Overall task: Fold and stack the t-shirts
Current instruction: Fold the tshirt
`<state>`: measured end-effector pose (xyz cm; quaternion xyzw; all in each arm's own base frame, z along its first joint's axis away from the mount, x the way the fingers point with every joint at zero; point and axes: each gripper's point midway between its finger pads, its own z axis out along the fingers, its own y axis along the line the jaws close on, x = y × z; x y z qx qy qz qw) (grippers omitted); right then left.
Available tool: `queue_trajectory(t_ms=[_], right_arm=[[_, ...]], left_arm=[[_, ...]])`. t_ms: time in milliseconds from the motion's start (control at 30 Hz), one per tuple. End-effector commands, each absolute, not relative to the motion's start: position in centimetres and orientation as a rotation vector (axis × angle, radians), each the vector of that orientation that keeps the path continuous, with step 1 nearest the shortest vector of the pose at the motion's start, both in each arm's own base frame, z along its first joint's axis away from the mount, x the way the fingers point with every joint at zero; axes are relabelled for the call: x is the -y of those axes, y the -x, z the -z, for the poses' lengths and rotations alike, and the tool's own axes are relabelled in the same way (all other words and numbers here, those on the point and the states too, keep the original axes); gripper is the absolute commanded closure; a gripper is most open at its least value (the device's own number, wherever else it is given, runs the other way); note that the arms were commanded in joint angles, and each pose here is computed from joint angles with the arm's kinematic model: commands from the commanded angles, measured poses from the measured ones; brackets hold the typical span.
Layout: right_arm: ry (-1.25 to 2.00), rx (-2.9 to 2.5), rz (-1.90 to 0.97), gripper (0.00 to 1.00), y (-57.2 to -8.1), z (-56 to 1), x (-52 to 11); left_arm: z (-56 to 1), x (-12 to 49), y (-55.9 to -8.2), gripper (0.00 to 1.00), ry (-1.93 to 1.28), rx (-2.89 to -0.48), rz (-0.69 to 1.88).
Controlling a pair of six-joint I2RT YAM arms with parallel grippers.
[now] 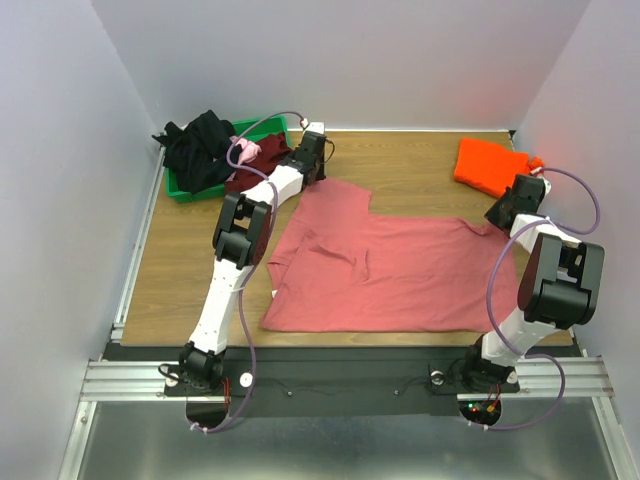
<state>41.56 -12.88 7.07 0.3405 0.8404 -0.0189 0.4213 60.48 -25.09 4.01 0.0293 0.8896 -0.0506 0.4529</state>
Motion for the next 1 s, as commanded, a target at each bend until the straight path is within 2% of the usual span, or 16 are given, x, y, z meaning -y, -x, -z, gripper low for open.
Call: queue_trajectory(t_ms=[0,100,133,200,267,533,600,667,733,767,800,967], right_arm=[[-0.835,-2.046,0.032,1.00,-42.1,-9.1,12.9],[-0.835,-2.047,0.034,1.00,-42.1,-9.1,12.9],[-0.834,-2.043,0.036,1.00,-42.1,-9.1,12.9],[-0.836,-2.044,0.038,1.00,-42.0,-9.1,12.9],[-0.834,-2.043,0.036,1.00,-42.1,-9.1,12.9],[-0.823,-2.029,0.026,1.00,-41.9,-10.0,12.7],[-0.814,-2.004,0.035,1.00,-41.6,-11.0,12.8],[-0.818,-1.988,0.052,1.00,-41.0,-11.5,12.9],[-0.823,-1.983,0.076,1.00,-40.4,-11.6,13.1],[-0.826,-1.980,0.083,1.00,-40.1,-11.6,13.1],[-0.826,-1.971,0.095,1.00,-39.7,-11.9,13.2],[-0.834,-1.949,0.126,1.00,-38.3,-12.4,13.4]], left_arm=[[-5.9,24.9,-60.9,0.62,-0.068,-2.164,0.141],[-5.6,24.9,-60.9,0.62,-0.072,-2.173,0.134],[-5.4,24.9,-60.9,0.66,-0.078,-2.180,0.135],[-5.1,25.2,-60.7,0.79,-0.093,-2.190,0.150],[-4.9,25.4,-60.6,1.00,-0.105,-2.196,0.166],[-7.0,26.1,-59.7,1.00,-0.125,-2.154,0.247],[-10.4,26.6,-59.6,1.00,-0.126,-2.072,0.307],[-12.8,26.7,-58.6,1.00,-0.120,-2.002,0.363],[-12.3,26.2,-57.0,1.00,-0.107,-2.002,0.386],[-15.2,26.3,-56.8,1.00,-0.103,-1.928,0.420],[-14.1,25.9,-55.7,1.00,-0.099,-1.950,0.427],[-17.7,25.4,-52.9,1.00,-0.091,-1.847,0.504]])
